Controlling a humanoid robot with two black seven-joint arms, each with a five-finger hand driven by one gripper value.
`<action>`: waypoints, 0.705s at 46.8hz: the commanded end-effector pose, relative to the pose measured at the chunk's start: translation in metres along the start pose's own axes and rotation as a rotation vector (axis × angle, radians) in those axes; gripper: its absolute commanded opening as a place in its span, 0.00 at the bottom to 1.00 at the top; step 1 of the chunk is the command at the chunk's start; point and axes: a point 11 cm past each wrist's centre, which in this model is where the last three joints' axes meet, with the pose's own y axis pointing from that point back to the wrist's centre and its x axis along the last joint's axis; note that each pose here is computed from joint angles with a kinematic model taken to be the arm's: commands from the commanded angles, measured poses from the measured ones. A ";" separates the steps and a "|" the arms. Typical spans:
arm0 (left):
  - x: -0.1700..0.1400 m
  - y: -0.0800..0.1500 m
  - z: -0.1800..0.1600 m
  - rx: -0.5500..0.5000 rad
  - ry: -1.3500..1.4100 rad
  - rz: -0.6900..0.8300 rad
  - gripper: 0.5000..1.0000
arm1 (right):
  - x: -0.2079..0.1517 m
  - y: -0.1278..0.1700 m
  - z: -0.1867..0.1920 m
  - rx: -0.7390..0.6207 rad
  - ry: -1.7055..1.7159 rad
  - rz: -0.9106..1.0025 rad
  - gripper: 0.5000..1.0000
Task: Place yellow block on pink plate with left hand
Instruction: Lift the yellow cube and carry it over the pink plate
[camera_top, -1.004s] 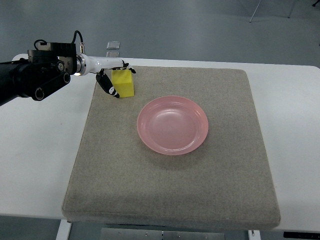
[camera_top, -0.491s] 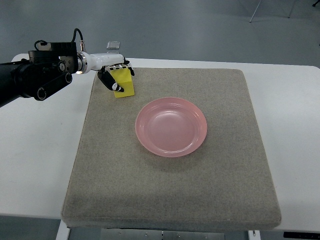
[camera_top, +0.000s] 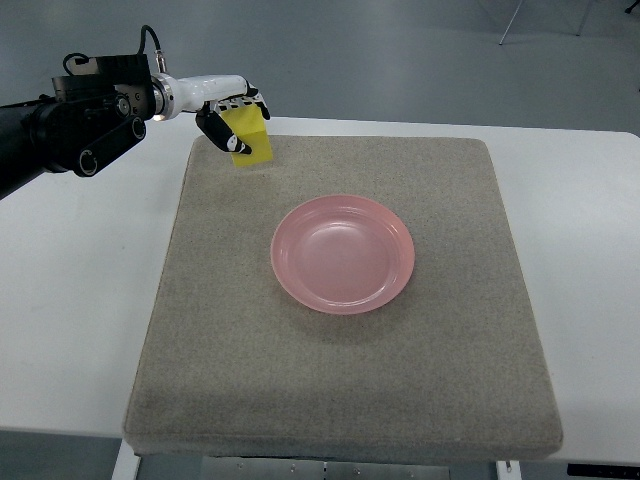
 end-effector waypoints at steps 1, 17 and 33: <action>0.000 -0.003 0.019 -0.050 -0.009 -0.013 0.20 | 0.000 0.000 0.000 0.000 0.000 0.000 0.85; -0.024 -0.005 0.102 -0.275 -0.058 -0.111 0.21 | 0.000 0.000 0.000 0.000 0.000 0.000 0.85; -0.051 0.001 0.142 -0.389 -0.090 -0.192 0.22 | 0.000 0.000 0.000 0.000 0.000 0.000 0.85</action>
